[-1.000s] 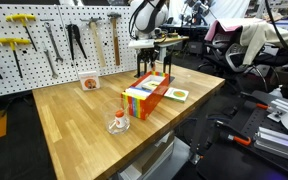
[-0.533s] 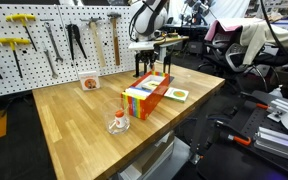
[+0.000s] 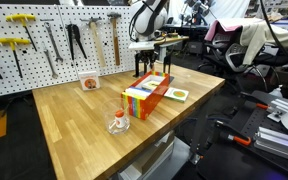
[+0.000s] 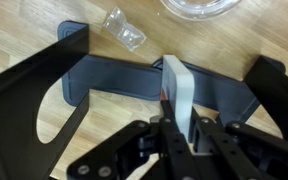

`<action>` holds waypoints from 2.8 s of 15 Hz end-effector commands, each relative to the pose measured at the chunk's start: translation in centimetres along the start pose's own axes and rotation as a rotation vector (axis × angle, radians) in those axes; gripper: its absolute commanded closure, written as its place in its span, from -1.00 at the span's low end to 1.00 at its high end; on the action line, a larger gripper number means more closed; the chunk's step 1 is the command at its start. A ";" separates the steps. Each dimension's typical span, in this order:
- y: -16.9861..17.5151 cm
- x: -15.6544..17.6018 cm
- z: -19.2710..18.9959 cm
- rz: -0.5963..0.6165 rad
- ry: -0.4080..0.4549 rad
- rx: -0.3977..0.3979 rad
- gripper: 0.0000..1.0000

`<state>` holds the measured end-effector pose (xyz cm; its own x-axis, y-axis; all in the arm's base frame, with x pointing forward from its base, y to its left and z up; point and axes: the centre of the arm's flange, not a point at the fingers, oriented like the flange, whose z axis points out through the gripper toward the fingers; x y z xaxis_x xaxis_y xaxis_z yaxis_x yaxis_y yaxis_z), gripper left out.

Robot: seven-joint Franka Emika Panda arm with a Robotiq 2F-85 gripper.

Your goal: Remove the book that's slightly open and put it on the black thing nearest to the box

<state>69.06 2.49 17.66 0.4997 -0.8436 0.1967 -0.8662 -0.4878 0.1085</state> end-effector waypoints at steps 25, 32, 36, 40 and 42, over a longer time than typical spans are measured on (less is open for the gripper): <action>0.0 1.2 1.5 -0.050 -0.046 0.013 -1.00; 0.4 1.5 1.5 -0.051 -0.038 0.012 -1.00; 0.6 1.8 1.5 -0.048 -0.029 0.009 -1.00; 0.8 2.2 1.2 -0.050 -0.014 0.018 -1.00; 0.8 2.3 1.0 -0.050 -0.011 0.023 -1.00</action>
<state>69.25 0.35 16.72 0.5310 -0.8281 0.1798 -0.8474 -0.5175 0.1190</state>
